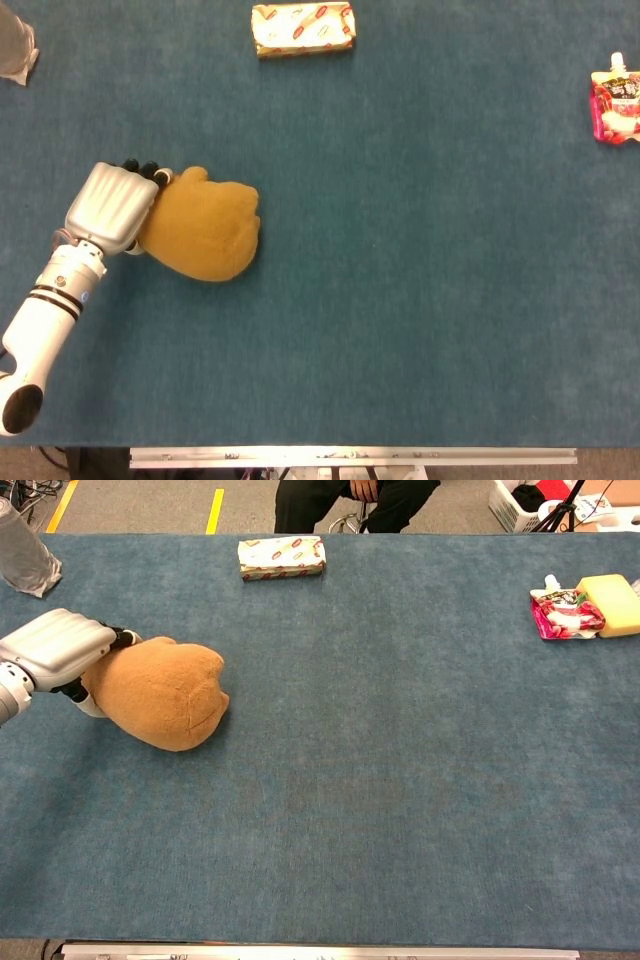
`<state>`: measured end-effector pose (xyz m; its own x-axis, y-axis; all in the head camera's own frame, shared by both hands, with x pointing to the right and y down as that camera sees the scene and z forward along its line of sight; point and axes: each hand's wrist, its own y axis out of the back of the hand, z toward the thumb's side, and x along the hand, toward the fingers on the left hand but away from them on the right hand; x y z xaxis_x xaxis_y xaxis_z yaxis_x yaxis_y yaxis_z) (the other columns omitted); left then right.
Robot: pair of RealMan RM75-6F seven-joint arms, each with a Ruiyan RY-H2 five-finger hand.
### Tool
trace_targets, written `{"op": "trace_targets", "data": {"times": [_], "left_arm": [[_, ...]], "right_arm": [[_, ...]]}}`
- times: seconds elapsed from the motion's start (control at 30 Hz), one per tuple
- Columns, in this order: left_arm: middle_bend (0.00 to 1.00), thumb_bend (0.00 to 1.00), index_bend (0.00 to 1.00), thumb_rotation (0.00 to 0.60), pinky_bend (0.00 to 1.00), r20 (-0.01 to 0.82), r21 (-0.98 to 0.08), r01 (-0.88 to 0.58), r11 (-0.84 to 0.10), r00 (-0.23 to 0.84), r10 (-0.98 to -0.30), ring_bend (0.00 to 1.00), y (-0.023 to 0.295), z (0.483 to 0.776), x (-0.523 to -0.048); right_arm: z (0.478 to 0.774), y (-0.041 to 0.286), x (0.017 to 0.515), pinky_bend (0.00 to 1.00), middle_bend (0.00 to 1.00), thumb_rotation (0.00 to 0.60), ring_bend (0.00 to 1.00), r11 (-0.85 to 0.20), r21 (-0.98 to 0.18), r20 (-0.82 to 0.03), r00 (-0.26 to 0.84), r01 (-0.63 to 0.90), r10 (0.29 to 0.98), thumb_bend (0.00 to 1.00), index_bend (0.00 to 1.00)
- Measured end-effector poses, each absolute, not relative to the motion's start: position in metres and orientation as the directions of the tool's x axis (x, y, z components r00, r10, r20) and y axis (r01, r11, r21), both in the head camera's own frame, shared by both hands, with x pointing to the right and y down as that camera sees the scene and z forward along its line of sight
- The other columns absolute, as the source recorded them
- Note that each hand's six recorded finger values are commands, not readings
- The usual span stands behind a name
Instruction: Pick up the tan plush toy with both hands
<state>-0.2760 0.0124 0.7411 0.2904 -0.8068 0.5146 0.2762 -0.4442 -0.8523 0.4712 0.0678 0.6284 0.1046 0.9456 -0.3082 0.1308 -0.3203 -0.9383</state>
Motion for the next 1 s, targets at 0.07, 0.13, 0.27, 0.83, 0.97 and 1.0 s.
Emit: {"op": "trace_targets", "data": {"times": [0.07,0.13,0.27,0.83,0.97,1.0], "left_arm": [[0.60,0.06,0.51,0.600,0.66,0.508,-0.856,0.274,-0.438,0.290,-0.811,0.50,0.012,0.740,-0.277],[0.65,0.08,0.55,0.600,0.70,0.496,-0.863,0.269,-0.428,0.288,-0.819,0.55,0.012,0.738,-0.278],[0.74,0.13,0.65,0.600,0.78,0.463,-0.881,0.250,-0.401,0.284,-0.840,0.63,0.012,0.731,-0.281],[0.92,0.25,0.81,0.600,0.91,0.354,-0.934,0.126,-0.335,0.204,-0.913,0.77,0.014,0.692,-0.295],[0.92,0.25,0.81,0.600,0.91,0.371,-0.929,0.082,-0.362,0.175,-0.912,0.77,0.015,0.689,-0.293],[0.92,0.25,0.81,0.600,0.91,0.377,-0.926,0.066,-0.371,0.169,-0.911,0.77,0.016,0.688,-0.291]], "right_arm": [[0.629,0.068,0.471,0.45,0.24,0.600,0.25,-0.321,-0.938,-0.309,0.104,0.132,0.945,0.04,0.26],[0.629,0.068,0.471,0.45,0.24,0.600,0.25,-0.322,-0.938,-0.310,0.104,0.133,0.945,0.04,0.25],[0.629,0.068,0.471,0.45,0.24,0.600,0.25,-0.321,-0.938,-0.308,0.106,0.134,0.945,0.04,0.25],[0.621,0.064,0.464,0.45,0.24,0.600,0.25,-0.292,-0.941,-0.274,0.120,0.170,0.954,0.04,0.25],[0.613,0.061,0.454,0.45,0.24,0.600,0.25,-0.260,-0.946,-0.233,0.149,0.194,0.961,0.03,0.26],[0.610,0.059,0.449,0.45,0.24,0.600,0.25,-0.248,-0.947,-0.217,0.163,0.203,0.962,0.02,0.25]]}}
